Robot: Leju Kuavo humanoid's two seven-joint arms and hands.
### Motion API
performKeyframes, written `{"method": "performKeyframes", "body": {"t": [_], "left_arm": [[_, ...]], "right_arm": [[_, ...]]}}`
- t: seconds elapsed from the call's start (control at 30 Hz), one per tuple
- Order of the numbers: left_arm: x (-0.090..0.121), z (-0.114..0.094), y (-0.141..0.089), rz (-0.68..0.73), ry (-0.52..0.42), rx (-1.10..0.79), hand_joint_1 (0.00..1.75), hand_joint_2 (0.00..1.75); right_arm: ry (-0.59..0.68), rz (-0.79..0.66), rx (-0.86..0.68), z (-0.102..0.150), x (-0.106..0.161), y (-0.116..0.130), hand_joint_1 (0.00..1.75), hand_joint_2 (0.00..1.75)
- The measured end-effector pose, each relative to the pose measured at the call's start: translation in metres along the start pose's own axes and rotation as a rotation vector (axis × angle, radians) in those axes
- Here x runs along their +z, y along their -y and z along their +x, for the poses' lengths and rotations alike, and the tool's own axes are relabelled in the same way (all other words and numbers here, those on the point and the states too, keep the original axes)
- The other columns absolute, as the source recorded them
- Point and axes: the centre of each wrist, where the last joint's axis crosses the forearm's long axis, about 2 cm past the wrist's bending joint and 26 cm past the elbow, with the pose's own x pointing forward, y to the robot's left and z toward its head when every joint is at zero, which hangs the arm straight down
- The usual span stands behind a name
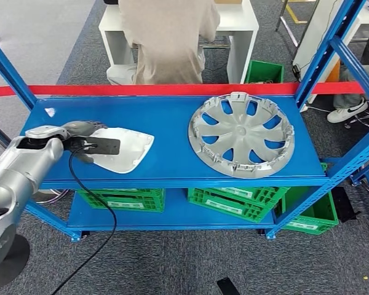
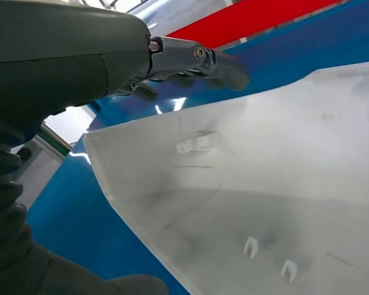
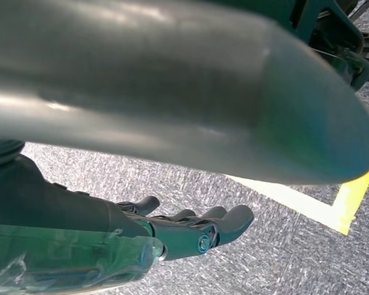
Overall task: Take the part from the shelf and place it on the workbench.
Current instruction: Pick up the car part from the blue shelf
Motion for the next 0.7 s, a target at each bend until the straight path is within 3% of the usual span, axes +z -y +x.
{"method": "performKeyframes", "body": {"t": [0.7], "left_arm": [[0.003, -0.002, -0.012, -0.027, -0.034, 0.007, 0.0, 1.75]], "right_arm": [[0.004, 0.001, 0.001, 0.001, 0.0, 0.0, 0.0, 0.0]]}}
